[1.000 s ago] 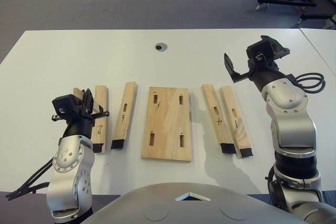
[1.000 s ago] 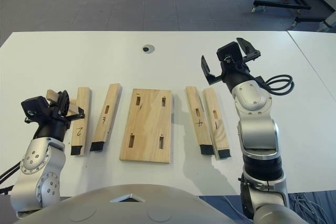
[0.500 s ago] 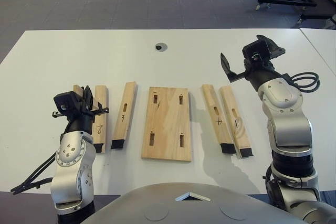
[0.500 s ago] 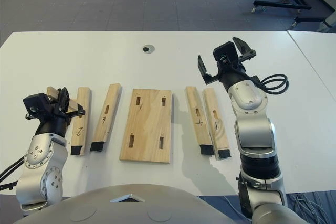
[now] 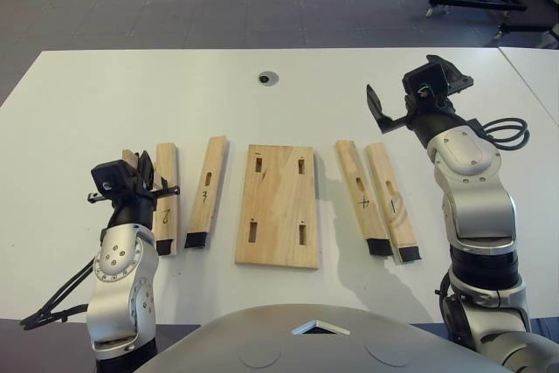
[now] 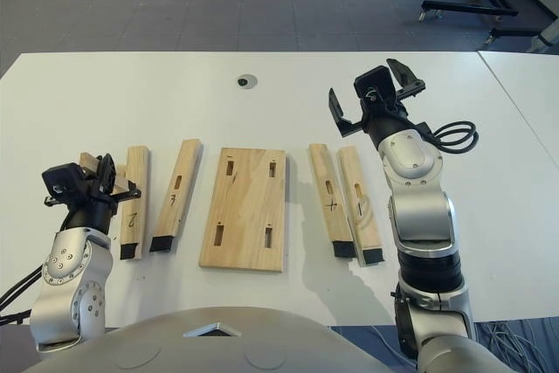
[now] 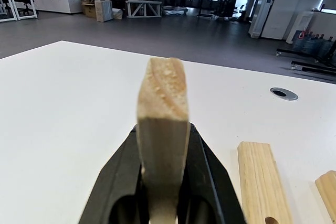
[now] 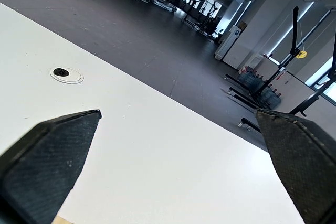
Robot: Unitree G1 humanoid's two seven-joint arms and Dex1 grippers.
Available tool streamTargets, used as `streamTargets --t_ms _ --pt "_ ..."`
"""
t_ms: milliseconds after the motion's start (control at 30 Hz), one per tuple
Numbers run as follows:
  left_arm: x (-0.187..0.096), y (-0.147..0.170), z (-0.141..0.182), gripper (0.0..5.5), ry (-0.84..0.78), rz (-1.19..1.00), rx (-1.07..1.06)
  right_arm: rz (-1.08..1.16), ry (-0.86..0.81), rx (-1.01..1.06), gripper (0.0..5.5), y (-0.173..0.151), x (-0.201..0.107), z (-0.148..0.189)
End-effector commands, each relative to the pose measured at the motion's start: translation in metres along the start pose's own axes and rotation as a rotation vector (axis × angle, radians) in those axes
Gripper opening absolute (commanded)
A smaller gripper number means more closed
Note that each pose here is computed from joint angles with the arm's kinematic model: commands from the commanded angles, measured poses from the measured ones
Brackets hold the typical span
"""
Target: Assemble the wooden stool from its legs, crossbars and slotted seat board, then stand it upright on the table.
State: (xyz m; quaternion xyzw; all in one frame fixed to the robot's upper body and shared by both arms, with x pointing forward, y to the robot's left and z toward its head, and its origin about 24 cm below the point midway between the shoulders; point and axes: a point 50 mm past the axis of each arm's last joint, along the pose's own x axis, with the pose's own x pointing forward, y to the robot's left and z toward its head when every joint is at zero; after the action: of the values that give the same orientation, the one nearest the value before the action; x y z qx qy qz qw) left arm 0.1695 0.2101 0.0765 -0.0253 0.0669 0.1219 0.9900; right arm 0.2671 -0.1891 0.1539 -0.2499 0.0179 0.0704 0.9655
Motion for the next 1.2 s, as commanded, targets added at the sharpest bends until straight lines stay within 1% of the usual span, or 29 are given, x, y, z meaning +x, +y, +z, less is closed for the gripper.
streamTargets --t_ms 33,233,367,533,567,733,867,900,933,1000,1067,1200 --pt "0.001 -0.001 -0.004 0.39 0.014 -0.004 0.012 0.002 -0.015 -0.009 5.40 -0.002 0.002 0.003" --pt "0.004 -0.001 -0.011 0.39 0.034 -0.018 0.042 -0.001 -0.020 -0.006 5.40 -0.001 0.003 0.004" --pt "0.006 -0.003 -0.018 0.39 0.077 -0.052 0.044 -0.001 -0.019 -0.005 5.40 -0.001 0.003 0.003" --pt "0.011 -0.005 -0.014 0.39 0.061 -0.101 0.030 -0.011 -0.018 -0.002 5.40 0.000 0.003 0.001" --pt "0.013 -0.006 -0.014 0.75 0.069 -0.122 0.024 -0.013 -0.017 0.000 5.40 0.000 0.003 0.001" --pt "0.024 -0.007 -0.005 1.41 0.049 -0.180 0.057 -0.025 -0.019 0.012 5.40 0.003 0.003 0.000" --pt "0.029 -0.007 0.010 2.06 -0.009 -0.177 0.098 -0.029 -0.020 0.026 5.40 0.008 0.001 0.000" --pt "0.030 -0.006 0.013 2.14 -0.018 -0.172 0.104 -0.033 -0.018 0.031 5.40 0.008 0.000 -0.001" --pt "0.031 -0.004 0.015 2.36 -0.026 -0.167 0.109 -0.037 -0.016 0.034 5.40 0.009 -0.001 -0.001" --pt "0.030 -0.004 0.017 2.53 -0.021 -0.177 0.130 -0.043 -0.012 0.041 5.40 0.010 -0.001 -0.003" --pt "0.030 -0.006 0.020 2.86 -0.026 -0.193 0.146 -0.050 0.000 0.051 5.40 0.013 -0.003 -0.006" --pt "0.028 -0.012 0.038 3.42 -0.111 -0.269 0.169 -0.059 0.012 0.074 5.40 0.020 -0.004 -0.011"
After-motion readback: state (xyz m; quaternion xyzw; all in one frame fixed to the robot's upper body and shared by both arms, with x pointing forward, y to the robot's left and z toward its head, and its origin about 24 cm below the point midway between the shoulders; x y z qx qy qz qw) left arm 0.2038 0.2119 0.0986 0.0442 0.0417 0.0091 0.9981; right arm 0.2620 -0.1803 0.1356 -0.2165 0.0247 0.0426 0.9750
